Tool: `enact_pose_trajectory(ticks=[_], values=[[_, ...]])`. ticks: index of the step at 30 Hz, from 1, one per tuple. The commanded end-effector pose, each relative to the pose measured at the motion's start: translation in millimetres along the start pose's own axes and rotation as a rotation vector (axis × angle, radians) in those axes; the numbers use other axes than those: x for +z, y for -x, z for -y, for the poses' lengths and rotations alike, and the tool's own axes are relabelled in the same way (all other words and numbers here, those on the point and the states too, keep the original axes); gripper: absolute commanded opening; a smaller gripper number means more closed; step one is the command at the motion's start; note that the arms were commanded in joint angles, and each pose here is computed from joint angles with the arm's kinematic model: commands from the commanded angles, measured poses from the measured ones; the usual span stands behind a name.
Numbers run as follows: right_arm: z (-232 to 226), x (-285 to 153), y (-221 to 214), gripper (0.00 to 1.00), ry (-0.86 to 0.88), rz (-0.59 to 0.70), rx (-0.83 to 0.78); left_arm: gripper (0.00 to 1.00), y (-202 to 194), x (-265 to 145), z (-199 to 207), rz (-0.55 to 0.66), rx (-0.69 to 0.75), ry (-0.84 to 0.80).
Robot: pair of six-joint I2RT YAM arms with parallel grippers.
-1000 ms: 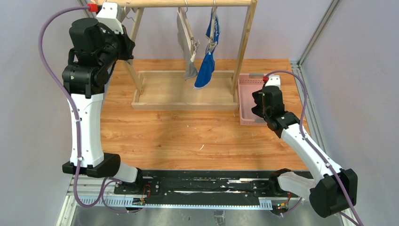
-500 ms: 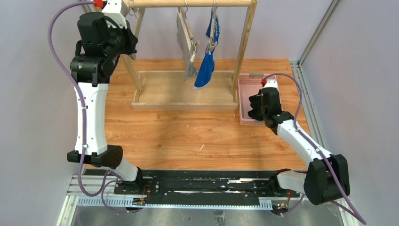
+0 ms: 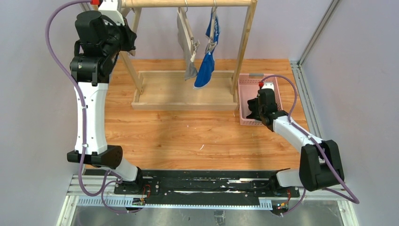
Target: Remove the underwear clipped to the hanger
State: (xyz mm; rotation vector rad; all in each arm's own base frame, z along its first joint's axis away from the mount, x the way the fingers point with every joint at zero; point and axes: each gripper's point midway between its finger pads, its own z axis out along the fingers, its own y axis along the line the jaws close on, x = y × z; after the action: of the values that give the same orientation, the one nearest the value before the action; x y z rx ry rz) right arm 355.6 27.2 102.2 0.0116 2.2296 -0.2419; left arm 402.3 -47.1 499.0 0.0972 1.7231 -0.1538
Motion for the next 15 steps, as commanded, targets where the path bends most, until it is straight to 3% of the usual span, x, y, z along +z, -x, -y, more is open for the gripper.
enact_pose_trajectory(ticks=[1,12,15], values=[[1,7,-4,0.01,-0.007,-0.007,0.043,0.0,15,8,-4,0.061,-0.011,-0.001],[2,8,-8,0.01,-0.009,-0.025,0.035,0.0,-4,29,-7,-0.003,-0.01,-0.016],[1,9,-10,0.01,-0.01,-0.035,0.027,0.12,-4,26,-7,0.004,-0.016,-0.016]])
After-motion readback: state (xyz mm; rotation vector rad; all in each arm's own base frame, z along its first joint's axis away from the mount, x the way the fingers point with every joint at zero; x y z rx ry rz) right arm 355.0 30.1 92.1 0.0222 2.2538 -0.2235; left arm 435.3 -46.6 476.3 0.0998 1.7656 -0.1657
